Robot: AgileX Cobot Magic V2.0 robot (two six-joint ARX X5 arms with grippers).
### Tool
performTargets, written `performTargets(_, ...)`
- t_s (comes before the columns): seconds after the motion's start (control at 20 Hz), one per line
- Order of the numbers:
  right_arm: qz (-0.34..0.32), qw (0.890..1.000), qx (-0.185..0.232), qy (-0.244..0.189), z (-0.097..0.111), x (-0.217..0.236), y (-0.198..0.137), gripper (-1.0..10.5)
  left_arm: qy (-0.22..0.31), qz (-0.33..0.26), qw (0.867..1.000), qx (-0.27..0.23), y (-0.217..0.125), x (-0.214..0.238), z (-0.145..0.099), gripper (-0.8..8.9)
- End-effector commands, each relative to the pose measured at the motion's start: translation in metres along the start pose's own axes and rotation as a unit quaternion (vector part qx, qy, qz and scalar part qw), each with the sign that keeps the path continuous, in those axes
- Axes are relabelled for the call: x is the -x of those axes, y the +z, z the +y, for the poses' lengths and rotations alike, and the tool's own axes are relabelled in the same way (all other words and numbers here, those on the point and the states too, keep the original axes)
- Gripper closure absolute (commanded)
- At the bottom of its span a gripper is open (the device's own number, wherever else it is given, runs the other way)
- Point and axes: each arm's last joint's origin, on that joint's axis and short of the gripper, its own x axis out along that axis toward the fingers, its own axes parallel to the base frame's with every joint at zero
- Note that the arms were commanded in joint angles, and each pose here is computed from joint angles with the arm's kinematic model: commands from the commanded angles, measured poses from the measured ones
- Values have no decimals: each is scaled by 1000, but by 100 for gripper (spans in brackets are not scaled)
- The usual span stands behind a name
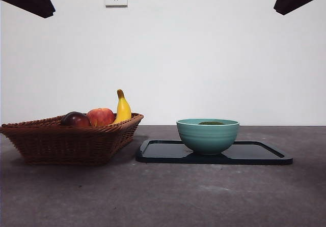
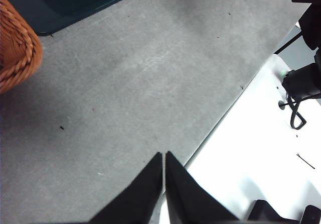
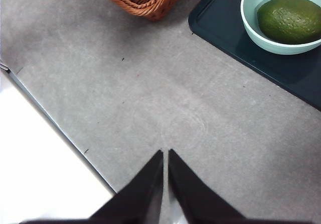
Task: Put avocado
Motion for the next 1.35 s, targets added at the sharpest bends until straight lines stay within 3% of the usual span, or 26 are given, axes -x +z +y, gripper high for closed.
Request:
performTargets(0.05, -5, 1000, 0, 4, 2, 0, 2, 940, -5, -6, 1000, -16, 4, 1, -2, 805)
performTargets(0.15, -5, 1000, 0, 4, 2, 0, 2, 940, -4, -9, 1000, -23, 4, 1, -2, 805)
performTargets(0.2, -5, 1000, 0, 4, 2, 0, 2, 940, 1, -23, 997, -73, 4, 5, -4, 805)
performTargets(0.25, -5, 1000, 0, 4, 2, 0, 2, 940, 16, -49, 993, -107, 7, 11, -4, 805)
performTargets(0.35, -6, 1000, 0, 4, 2, 0, 2, 940, 65, -155, 973, -160, 17, 33, -5, 805)
performTargets(0.45, -6, 1000, 0, 4, 2, 0, 2, 940, 151, -262, 934, -188, 22, 64, -5, 805)
performTargets(0.6, -6, 1000, 0, 4, 2, 0, 2, 940, 299, -375, 859, -178, 9, 107, -6, 805)
performTargets(0.7, -6, 1000, 0, 4, 2, 0, 2, 940, 384, -402, 817, -153, -9, 119, -6, 806)
performTargets(0.85, -6, 1000, 0, 4, 2, 0, 2, 940, 463, -414, 774, -120, -41, 113, 4, 805)
performTargets(0.95, -6, 1000, 0, 4, 2, 0, 2, 940, 482, -419, 761, -114, -63, 97, 13, 805)
performTargets(1.05, -6, 1000, 0, 4, 2, 0, 2, 940, 488, -421, 757, -110, -84, 78, 24, 805)
performTargets(1.35, -6, 1000, 0, 4, 2, 0, 2, 940, 477, -408, 775, -78, -132, 23, 56, 806)
